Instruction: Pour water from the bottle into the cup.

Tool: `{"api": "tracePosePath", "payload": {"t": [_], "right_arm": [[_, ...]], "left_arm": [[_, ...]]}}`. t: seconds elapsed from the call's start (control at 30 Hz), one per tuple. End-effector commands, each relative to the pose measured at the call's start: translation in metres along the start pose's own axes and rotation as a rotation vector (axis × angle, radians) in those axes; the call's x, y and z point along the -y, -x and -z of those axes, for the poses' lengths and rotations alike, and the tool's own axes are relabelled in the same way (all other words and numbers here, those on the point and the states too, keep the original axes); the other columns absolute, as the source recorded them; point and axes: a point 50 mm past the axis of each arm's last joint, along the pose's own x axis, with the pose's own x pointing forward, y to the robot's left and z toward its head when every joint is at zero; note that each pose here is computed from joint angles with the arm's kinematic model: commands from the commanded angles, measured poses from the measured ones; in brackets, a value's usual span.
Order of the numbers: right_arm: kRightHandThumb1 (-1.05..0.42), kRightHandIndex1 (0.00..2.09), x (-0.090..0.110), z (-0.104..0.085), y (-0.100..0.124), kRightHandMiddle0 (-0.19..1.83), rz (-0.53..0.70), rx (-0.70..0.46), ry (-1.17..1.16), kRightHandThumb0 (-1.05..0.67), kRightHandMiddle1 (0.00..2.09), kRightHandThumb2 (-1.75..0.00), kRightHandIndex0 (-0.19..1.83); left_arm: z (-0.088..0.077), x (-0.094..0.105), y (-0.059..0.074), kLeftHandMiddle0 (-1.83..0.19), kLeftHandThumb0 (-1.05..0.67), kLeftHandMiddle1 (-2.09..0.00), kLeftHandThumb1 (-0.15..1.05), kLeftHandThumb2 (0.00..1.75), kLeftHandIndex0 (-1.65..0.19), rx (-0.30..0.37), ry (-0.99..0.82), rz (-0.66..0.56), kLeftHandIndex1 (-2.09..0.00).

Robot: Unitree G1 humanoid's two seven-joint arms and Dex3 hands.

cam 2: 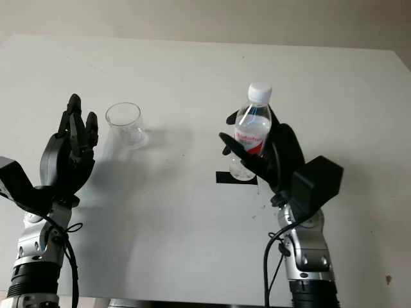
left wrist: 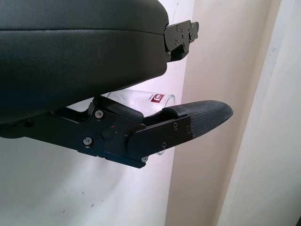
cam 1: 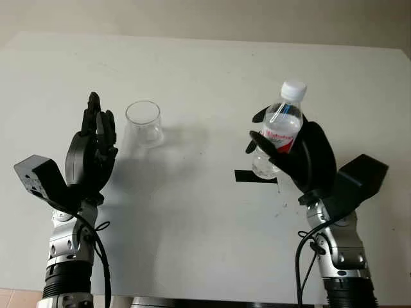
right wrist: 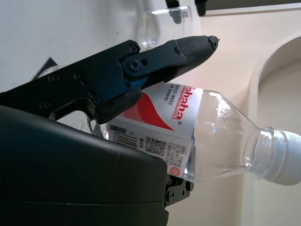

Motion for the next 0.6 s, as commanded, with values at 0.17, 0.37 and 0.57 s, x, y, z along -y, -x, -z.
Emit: {"api": "tracePosePath", "payload": {"t": [0.17,0.37,0.57], "right_arm": [[-1.05,2.09,-0.002,0.008,-0.008,-0.12,0.016,-0.019,0.023,-0.28,2.09,-0.29,0.23],[-1.05,2.09,-0.001,0.015,-0.015,-0.14,0.038,-0.053,0.019,-0.29,2.09,-0.29,0.37],[-1.05,2.09,0.001,0.019,-0.018,-0.12,0.054,-0.059,0.032,-0.27,2.09,-0.3,0.47]], "left_arm": [[-0.003,-0.005,0.002,0.19,-0.76,0.0,1.05,0.68,0.19,0.012,-0.011,-0.007,0.0],[-0.004,-0.006,0.003,0.19,-0.76,0.0,1.05,0.68,0.19,0.007,-0.014,-0.007,0.0],[-0.004,-0.006,0.004,0.19,-0.76,0.0,1.05,0.67,0.19,0.003,-0.015,-0.009,0.0]]}}
